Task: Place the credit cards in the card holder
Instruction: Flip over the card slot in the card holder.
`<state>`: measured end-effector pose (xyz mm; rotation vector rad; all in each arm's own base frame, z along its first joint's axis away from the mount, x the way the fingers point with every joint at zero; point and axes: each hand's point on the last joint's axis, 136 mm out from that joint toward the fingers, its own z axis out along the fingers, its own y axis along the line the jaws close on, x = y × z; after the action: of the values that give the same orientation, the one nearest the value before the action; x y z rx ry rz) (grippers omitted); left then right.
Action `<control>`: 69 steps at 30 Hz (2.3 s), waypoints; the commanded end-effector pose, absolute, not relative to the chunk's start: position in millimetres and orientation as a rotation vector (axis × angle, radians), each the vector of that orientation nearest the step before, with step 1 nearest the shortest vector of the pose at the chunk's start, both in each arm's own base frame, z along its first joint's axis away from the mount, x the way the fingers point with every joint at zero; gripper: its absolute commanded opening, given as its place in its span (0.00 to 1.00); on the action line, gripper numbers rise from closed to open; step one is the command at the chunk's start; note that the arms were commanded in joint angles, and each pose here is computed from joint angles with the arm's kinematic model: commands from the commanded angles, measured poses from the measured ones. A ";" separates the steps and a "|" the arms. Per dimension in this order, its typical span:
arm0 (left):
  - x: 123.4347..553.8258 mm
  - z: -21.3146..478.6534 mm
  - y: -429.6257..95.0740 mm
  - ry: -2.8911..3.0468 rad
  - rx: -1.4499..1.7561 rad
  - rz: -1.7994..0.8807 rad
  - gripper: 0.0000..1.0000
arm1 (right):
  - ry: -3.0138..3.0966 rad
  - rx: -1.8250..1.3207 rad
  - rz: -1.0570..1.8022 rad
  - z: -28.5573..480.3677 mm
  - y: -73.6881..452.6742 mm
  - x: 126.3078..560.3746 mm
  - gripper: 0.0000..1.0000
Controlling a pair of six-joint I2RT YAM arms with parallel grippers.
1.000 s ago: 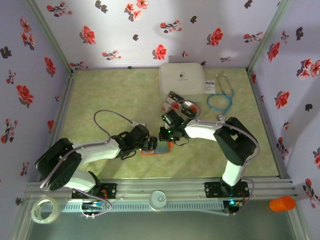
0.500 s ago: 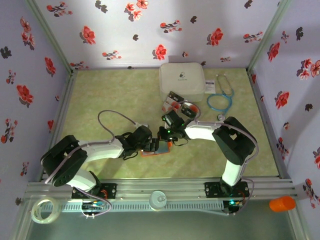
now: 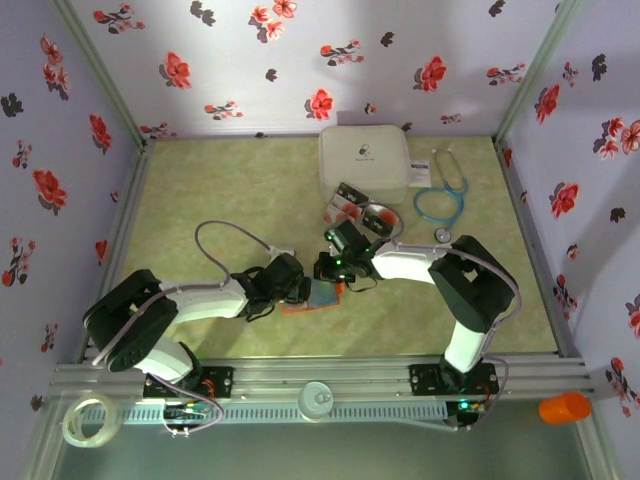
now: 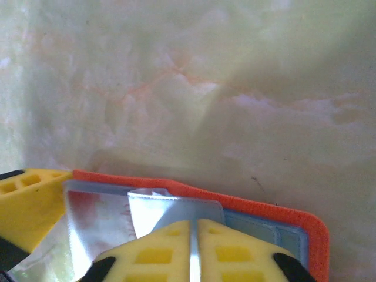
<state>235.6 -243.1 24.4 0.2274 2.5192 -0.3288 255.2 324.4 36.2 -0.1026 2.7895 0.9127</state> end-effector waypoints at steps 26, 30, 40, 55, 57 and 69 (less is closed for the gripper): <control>223.8 13.8 -248.7 2.549 0.262 -0.395 0.81 | 2.804 -0.088 0.944 34.2 319.7 248.0 0.39; 228.8 30.2 -245.7 2.506 0.238 -0.394 0.91 | 2.772 -0.091 1.020 51.1 326.1 246.3 0.36; 244.5 94.0 -210.8 2.360 0.054 -0.451 1.00 | 2.721 -0.119 1.148 82.8 347.2 230.9 0.49; 234.7 99.6 -138.1 2.318 -0.167 -0.416 1.00 | 2.760 -0.174 1.214 52.6 397.3 210.9 0.55; 232.7 95.8 -135.3 2.327 -0.175 -0.413 1.00 | 2.764 -0.149 1.225 44.5 399.4 211.4 0.55; 233.7 85.2 -138.6 2.359 -0.179 -0.421 1.00 | 2.707 -0.118 1.227 62.7 392.0 220.7 0.55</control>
<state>233.4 -139.9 90.6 -0.1573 2.3437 -0.4215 214.4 396.5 49.0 -0.1462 2.7438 1.2284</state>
